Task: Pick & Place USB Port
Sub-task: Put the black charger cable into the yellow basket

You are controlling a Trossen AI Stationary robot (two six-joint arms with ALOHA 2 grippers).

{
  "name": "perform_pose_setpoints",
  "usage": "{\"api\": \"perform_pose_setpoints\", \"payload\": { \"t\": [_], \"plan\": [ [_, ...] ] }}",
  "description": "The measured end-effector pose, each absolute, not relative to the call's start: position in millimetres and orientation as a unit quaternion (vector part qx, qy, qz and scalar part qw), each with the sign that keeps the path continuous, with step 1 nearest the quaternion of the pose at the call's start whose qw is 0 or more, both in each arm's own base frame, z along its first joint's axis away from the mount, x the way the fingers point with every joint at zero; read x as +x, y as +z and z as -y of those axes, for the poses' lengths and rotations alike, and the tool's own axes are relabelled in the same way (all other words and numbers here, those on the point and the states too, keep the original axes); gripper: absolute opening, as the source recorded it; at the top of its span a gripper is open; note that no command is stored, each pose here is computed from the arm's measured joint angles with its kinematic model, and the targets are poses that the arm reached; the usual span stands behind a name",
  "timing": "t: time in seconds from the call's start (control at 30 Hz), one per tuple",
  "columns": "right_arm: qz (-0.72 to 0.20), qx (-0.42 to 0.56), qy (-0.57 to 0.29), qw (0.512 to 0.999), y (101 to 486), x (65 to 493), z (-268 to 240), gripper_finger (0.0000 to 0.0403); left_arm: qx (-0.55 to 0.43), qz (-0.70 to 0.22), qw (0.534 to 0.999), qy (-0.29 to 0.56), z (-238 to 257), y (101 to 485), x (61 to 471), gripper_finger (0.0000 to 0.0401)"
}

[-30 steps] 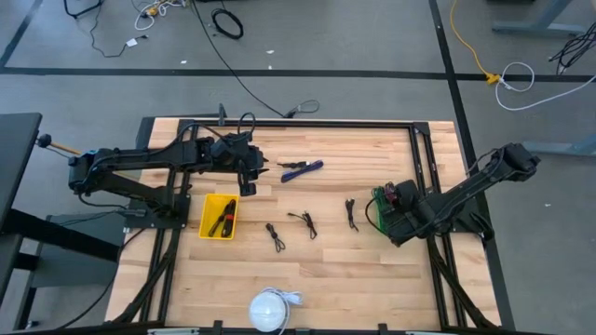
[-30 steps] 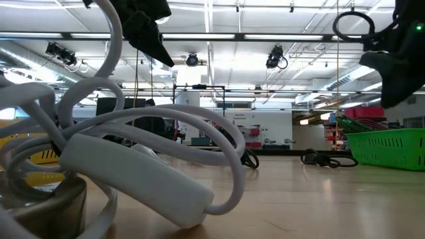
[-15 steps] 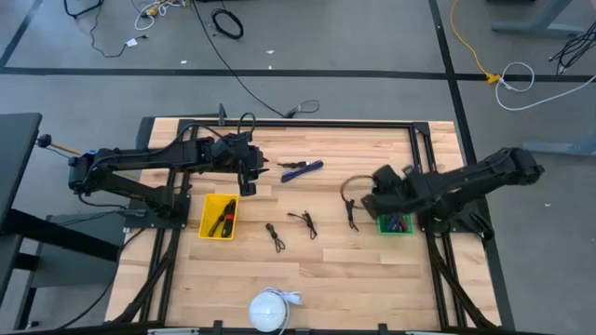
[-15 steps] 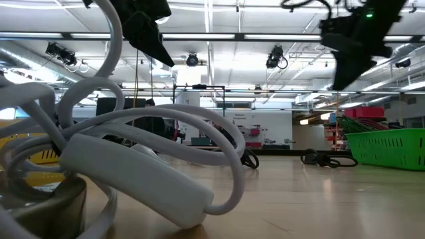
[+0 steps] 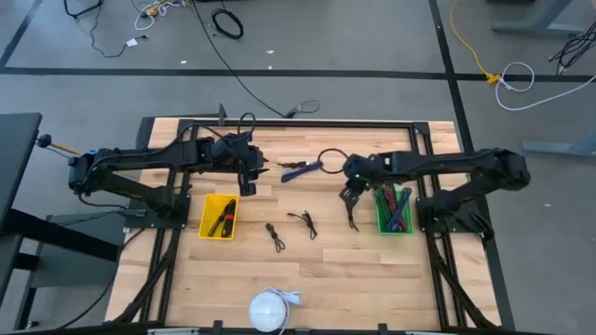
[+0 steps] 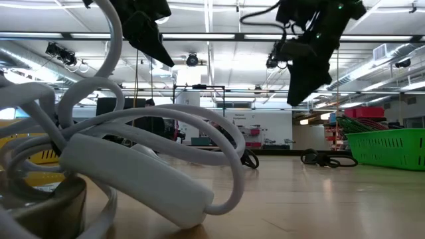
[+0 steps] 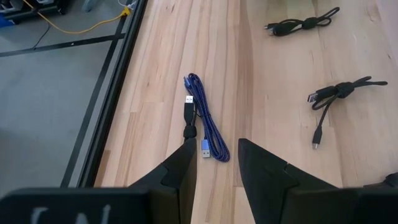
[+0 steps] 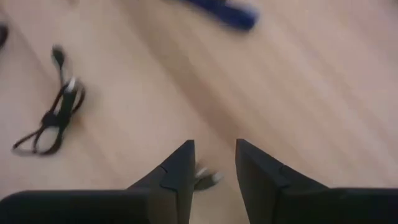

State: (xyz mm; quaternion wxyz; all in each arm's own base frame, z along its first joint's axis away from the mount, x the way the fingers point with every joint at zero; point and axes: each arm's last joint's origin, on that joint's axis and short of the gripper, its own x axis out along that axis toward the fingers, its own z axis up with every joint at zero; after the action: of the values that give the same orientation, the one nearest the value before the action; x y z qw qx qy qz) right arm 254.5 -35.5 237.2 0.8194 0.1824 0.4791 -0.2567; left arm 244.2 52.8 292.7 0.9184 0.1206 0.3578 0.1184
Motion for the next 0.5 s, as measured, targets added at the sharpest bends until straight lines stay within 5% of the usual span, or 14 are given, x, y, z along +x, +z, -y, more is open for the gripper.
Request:
{"api": "perform_pose_setpoints", "payload": {
  "t": [0.5],
  "plan": [
    [-0.575,0.233,-0.259,0.740,183.2,276.1,9.3,0.0119,0.121,-0.358,0.918,0.118,-52.8,292.7,244.2,0.0122]
  ]
}}
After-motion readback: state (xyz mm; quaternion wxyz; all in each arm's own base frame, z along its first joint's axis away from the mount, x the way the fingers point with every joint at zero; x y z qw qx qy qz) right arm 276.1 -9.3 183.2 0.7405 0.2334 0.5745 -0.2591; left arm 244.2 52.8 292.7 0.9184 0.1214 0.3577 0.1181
